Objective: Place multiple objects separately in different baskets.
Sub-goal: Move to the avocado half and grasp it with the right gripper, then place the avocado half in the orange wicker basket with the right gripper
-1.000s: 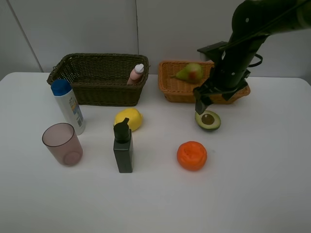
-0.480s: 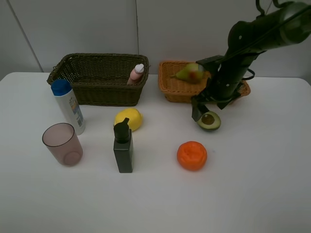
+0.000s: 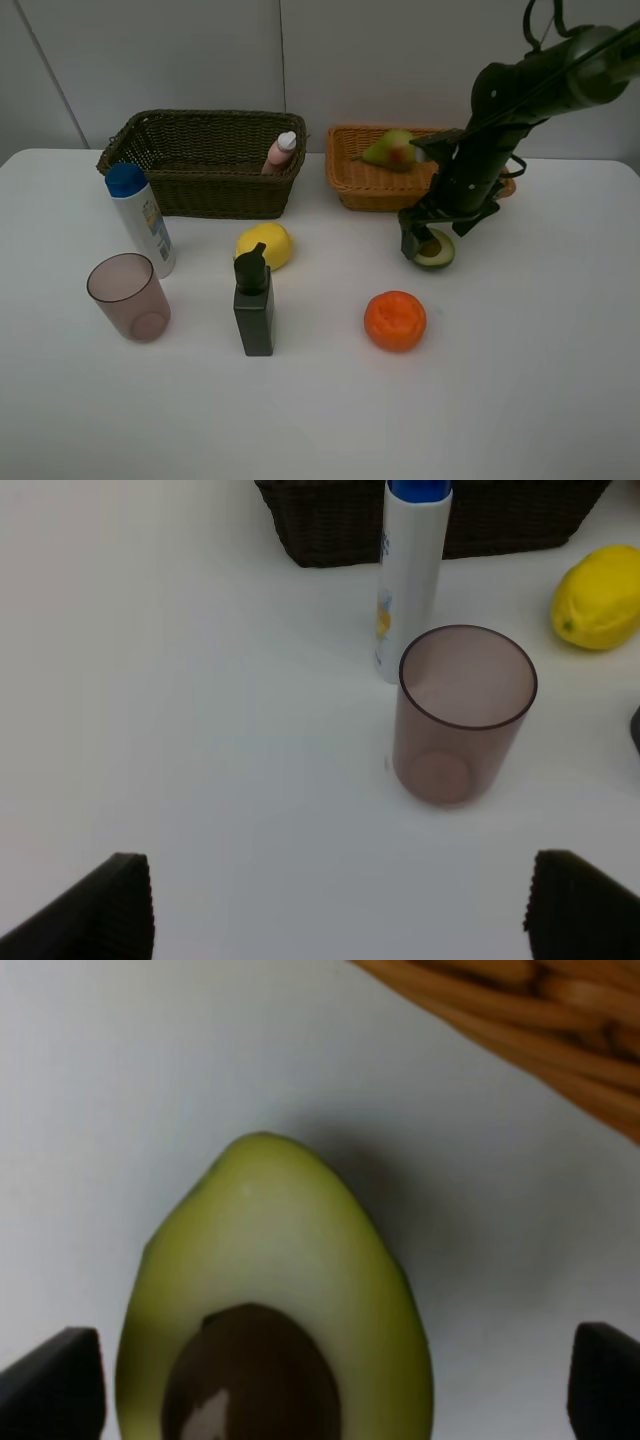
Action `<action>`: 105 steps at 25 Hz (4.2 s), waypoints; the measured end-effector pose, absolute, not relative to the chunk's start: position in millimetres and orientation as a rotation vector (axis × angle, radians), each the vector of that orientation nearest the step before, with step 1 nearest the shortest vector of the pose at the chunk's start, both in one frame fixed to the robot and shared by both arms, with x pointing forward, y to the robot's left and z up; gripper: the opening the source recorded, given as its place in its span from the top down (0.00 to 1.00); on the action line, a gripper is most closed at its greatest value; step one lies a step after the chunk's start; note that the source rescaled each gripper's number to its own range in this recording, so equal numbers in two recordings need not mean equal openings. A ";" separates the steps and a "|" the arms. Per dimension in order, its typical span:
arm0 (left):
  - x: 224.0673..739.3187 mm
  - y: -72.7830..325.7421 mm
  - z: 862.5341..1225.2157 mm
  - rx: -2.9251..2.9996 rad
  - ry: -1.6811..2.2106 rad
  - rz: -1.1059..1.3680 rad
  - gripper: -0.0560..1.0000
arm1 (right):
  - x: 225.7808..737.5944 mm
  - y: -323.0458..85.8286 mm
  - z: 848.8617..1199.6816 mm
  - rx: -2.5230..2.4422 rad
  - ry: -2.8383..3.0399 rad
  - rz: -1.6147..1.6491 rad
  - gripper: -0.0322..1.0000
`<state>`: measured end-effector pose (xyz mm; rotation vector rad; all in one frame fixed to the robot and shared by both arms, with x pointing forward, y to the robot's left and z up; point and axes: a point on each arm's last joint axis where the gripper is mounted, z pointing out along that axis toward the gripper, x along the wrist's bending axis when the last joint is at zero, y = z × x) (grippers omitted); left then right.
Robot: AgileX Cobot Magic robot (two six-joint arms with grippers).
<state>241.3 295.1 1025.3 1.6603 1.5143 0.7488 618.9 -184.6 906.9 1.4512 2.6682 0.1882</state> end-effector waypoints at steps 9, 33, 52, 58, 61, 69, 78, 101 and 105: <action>241.3 295.1 1025.3 1.660 1.514 0.749 0.00 | 619.4 -181.2 907.3 1.501 2.654 0.245 0.04; 241.3 295.1 1025.3 1.660 1.514 0.749 0.00 | 616.3 -180.2 885.8 1.565 2.707 0.181 0.05; 241.3 295.1 1025.3 1.660 1.514 0.749 0.00 | 616.4 -180.8 885.7 1.555 2.708 0.172 0.55; 241.3 295.1 1025.3 1.660 1.514 0.749 0.00 | 616.4 -180.8 885.7 1.555 2.708 0.172 0.55; 241.3 295.1 1025.3 1.660 1.514 0.749 0.00 | 616.8 -180.7 886.6 1.557 2.710 0.170 0.55; 241.3 295.1 1025.3 1.660 1.514 0.749 0.00 | 618.0 -179.6 899.1 1.577 2.759 0.106 0.55; 241.3 295.1 1025.3 1.660 1.514 0.749 0.00 | 612.2 -181.0 941.7 1.547 2.721 0.183 0.55; 241.3 295.1 1025.3 1.660 1.514 0.749 0.00 | 634.3 -196.2 1001.7 1.489 2.199 0.413 0.55; 241.3 295.1 1025.3 1.660 1.514 0.749 0.00 | 641.5 -198.1 992.7 1.493 2.163 0.418 0.55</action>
